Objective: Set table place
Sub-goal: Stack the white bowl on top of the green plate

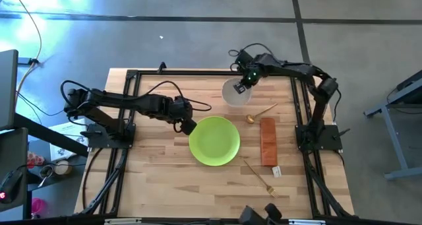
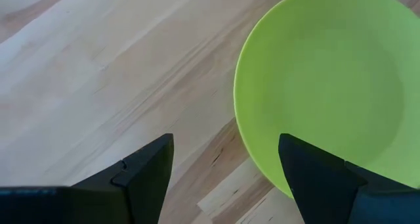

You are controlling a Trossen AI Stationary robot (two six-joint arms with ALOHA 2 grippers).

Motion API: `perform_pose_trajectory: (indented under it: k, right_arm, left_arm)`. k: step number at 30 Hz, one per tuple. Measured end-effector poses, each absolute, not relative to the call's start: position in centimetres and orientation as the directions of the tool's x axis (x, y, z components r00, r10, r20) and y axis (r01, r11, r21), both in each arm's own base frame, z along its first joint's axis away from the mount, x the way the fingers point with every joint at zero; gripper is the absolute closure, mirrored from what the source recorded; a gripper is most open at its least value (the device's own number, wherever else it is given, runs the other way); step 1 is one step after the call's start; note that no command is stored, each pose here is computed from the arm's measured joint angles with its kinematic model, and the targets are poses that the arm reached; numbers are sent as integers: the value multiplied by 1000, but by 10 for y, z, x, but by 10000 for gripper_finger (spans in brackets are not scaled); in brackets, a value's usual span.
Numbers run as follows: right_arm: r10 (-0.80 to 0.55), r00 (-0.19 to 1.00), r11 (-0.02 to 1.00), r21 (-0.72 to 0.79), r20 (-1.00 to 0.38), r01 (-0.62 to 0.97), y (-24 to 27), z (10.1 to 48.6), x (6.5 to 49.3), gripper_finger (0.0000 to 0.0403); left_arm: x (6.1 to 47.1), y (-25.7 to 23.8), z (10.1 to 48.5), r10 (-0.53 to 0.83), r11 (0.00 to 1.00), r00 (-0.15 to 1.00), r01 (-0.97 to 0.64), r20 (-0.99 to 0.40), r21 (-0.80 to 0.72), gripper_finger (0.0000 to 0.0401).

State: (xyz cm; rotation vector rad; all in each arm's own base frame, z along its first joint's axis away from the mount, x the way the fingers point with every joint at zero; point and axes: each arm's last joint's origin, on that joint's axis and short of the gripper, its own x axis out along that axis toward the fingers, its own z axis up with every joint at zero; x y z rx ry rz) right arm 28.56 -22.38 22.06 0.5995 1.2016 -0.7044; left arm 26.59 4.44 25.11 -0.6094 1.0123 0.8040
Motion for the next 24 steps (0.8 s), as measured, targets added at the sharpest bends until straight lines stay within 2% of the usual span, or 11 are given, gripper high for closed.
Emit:
perform_pose_trajectory:
  k: [6,9,11,15,19,24]
  right_arm:
    - [-218,353,750,75,-910,657,-162,325,308,401]
    - [-209,424,790,103,-881,604,-118,358,317,402]
    - [-194,451,808,119,-871,577,-90,366,324,402]
    - [-146,442,816,145,-885,560,-42,353,337,402]
    - [-80,368,790,166,-926,591,-10,306,349,402]
    - [6,361,734,249,-932,632,0,249,362,403]
  left_arm:
    - [253,43,261,311,571,277,-819,-909,-54,135]
    - [242,42,270,321,569,277,-821,-905,-49,135]
    - [233,41,276,343,564,276,-825,-898,-38,135]
    - [215,39,289,364,557,273,-830,-890,-27,135]
    - [201,37,298,371,556,286,-830,-883,-35,135]
    - [188,36,304,383,558,275,-829,-882,-16,135]
